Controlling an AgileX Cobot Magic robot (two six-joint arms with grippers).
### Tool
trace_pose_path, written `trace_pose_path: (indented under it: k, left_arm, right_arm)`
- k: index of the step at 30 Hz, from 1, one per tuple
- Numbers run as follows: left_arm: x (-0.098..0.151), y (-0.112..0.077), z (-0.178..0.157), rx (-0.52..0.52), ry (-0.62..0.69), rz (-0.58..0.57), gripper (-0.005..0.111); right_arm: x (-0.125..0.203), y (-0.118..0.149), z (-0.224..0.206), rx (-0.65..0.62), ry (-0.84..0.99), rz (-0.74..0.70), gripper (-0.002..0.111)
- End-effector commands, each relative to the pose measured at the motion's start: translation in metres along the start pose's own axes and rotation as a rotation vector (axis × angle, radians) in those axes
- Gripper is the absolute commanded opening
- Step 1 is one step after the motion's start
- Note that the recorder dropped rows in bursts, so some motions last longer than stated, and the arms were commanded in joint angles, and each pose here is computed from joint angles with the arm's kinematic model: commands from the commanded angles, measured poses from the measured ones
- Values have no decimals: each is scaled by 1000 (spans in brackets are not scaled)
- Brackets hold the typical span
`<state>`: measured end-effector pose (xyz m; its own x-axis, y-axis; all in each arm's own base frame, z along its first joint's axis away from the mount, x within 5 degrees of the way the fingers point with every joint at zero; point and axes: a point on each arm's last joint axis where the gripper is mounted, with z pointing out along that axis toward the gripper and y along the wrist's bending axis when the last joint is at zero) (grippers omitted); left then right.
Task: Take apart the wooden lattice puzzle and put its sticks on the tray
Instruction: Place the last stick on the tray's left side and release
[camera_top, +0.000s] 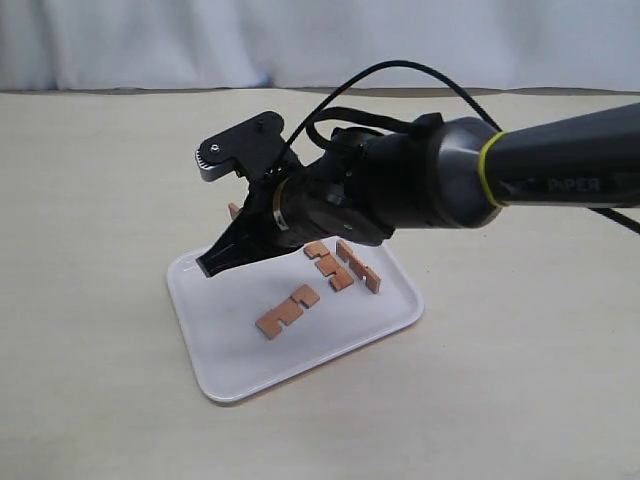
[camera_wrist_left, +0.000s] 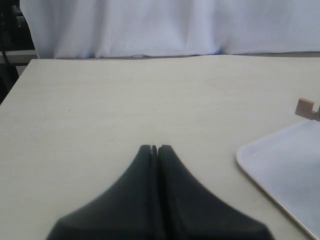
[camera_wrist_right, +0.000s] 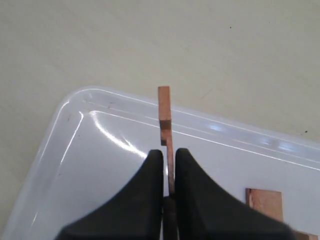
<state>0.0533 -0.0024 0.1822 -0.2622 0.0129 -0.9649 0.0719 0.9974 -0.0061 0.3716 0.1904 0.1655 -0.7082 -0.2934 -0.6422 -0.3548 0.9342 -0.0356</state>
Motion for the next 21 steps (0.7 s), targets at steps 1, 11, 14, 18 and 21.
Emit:
trace_pose_path:
  k: [1, 11, 14, 18, 21]
  left_arm:
    - [0, 0, 0, 0, -7, -1, 0]
    - [0, 0, 0, 0, -7, -1, 0]
    - [0, 0, 0, 0, -7, -1, 0]
    - [0, 0, 0, 0, -7, -1, 0]
    - [0, 0, 0, 0, -7, -1, 0]
  right_arm:
    - [-1, -2, 1, -8, -18, 12, 5]
    - [21, 0, 29, 2, 71, 6, 5]
    - [25, 0, 33, 3, 85, 4, 8]
    - [31, 0, 40, 8, 113, 6, 27]
    - [31, -1, 39, 22, 131, 6, 45]
